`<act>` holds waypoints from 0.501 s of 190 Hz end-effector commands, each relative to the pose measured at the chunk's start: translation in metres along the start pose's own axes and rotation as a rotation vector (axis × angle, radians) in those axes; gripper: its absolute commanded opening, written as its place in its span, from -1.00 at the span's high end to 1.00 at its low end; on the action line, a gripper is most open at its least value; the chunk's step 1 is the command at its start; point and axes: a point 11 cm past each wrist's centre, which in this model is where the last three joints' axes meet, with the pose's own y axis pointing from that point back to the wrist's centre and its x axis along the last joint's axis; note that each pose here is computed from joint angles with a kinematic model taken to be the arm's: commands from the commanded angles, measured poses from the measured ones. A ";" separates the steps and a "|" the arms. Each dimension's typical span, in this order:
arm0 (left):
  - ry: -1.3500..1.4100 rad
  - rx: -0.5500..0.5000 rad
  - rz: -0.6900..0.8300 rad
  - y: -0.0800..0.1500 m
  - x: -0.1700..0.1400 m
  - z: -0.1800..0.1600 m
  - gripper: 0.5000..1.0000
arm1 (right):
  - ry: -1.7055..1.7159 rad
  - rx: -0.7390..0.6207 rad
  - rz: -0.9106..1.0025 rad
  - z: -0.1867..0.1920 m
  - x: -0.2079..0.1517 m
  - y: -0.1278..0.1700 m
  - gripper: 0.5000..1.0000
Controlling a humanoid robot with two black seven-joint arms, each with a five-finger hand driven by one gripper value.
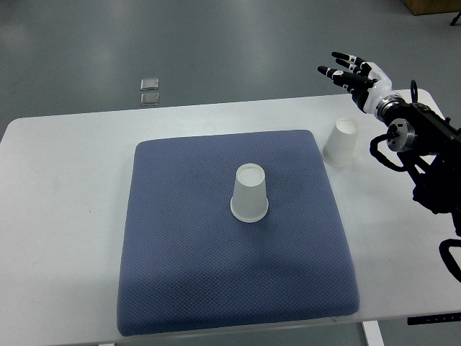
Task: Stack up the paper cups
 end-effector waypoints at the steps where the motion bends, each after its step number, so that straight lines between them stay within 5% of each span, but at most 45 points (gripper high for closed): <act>1: 0.001 0.000 -0.002 0.000 -0.001 0.000 -1.00 | -0.001 -0.001 -0.002 0.001 -0.001 0.000 -0.65; 95: 0.000 0.002 0.000 0.000 0.000 -0.001 -1.00 | -0.003 0.005 -0.016 -0.002 -0.004 0.000 -0.65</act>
